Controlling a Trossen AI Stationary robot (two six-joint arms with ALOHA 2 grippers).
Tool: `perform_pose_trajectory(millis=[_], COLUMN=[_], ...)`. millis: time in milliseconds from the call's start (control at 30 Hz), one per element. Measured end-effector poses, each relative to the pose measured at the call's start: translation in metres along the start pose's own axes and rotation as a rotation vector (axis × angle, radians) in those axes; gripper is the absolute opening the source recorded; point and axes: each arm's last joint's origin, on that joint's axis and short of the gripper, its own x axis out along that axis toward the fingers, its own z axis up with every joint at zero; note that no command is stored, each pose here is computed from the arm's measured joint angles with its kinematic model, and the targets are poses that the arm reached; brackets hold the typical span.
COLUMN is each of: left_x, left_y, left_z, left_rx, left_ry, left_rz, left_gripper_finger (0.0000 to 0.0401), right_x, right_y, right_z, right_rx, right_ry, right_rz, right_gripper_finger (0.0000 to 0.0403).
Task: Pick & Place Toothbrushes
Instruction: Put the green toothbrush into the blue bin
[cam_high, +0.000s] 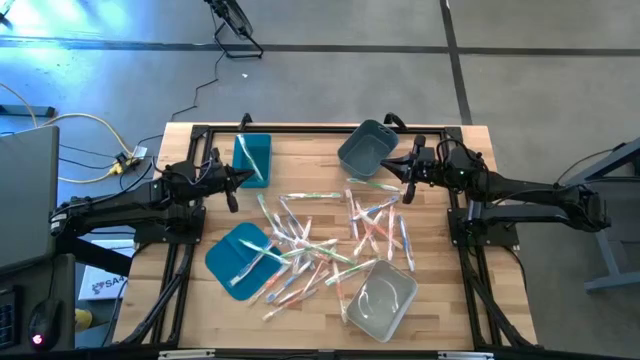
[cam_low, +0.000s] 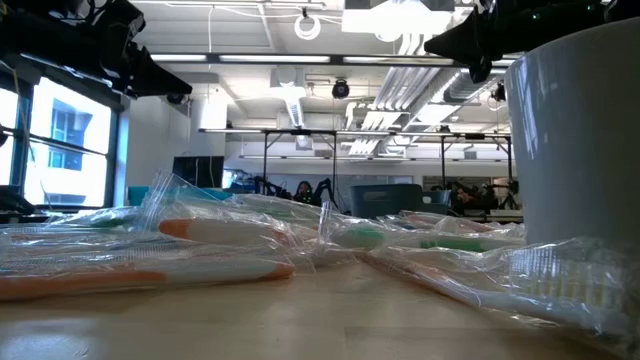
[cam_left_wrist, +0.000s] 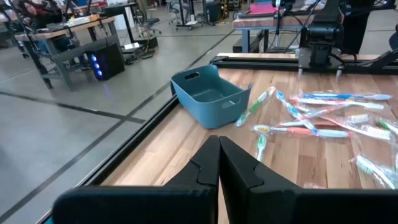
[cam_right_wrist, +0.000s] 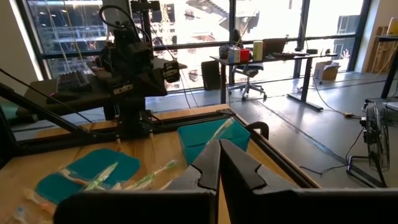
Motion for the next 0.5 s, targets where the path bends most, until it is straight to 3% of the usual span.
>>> perform_pose_trajectory(millis=[367, 500], left_x=[0.0000, 0.0000], left_y=[0.0000, 0.0002], left_z=[0.0000, 0.0013], left_rx=[-0.001, 0.049], left_ry=[0.000, -0.013], left_rz=[0.000, 0.005], left_gripper_finger=[0.0000, 0.0000], right_x=[0.0026, 0.0063], right_y=[-0.0005, -0.0013], right_z=[0.0031, 0.0018], right_rx=[-0.021, -0.029], right_ry=[-0.041, -0.042], right_rz=[-0.015, -0.033], right_gripper_finger=[0.0003, 0.0003])
